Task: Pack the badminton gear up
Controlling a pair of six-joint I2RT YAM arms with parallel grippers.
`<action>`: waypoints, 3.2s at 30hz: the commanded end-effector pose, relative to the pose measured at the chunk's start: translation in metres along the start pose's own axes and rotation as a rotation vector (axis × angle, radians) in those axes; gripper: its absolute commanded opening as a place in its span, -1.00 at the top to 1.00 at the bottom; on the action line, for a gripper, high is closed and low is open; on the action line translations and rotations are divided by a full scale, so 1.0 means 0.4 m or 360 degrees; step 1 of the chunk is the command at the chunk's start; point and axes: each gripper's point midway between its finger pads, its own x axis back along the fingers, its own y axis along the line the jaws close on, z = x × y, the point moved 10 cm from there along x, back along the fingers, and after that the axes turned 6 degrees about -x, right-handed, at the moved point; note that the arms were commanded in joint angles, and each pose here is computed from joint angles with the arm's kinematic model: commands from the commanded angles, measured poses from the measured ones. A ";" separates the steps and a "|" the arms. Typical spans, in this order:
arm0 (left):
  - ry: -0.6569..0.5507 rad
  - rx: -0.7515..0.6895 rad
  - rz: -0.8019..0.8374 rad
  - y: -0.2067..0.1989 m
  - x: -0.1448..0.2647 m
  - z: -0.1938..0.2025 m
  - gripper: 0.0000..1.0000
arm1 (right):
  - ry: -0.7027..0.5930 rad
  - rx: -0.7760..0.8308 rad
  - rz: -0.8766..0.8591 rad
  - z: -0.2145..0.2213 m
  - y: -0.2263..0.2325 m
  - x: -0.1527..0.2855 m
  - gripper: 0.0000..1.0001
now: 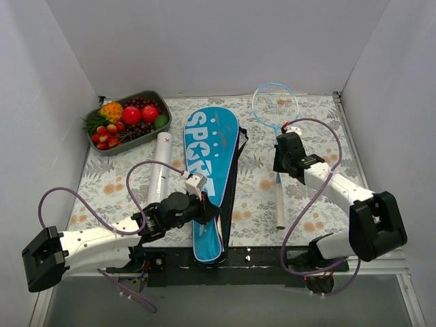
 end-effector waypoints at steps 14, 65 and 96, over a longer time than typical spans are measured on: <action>-0.0144 0.0042 -0.0250 -0.015 -0.039 -0.077 1.00 | 0.0042 -0.0055 -0.0201 0.185 0.031 0.226 0.97; -0.0097 0.0066 -0.0362 0.036 -0.069 -0.136 1.00 | 0.0051 0.0309 -0.0282 0.346 0.192 0.408 0.97; 0.0055 0.0121 0.0015 0.006 -0.045 -0.084 1.00 | -0.0256 0.0242 -0.0374 0.164 0.437 0.112 0.97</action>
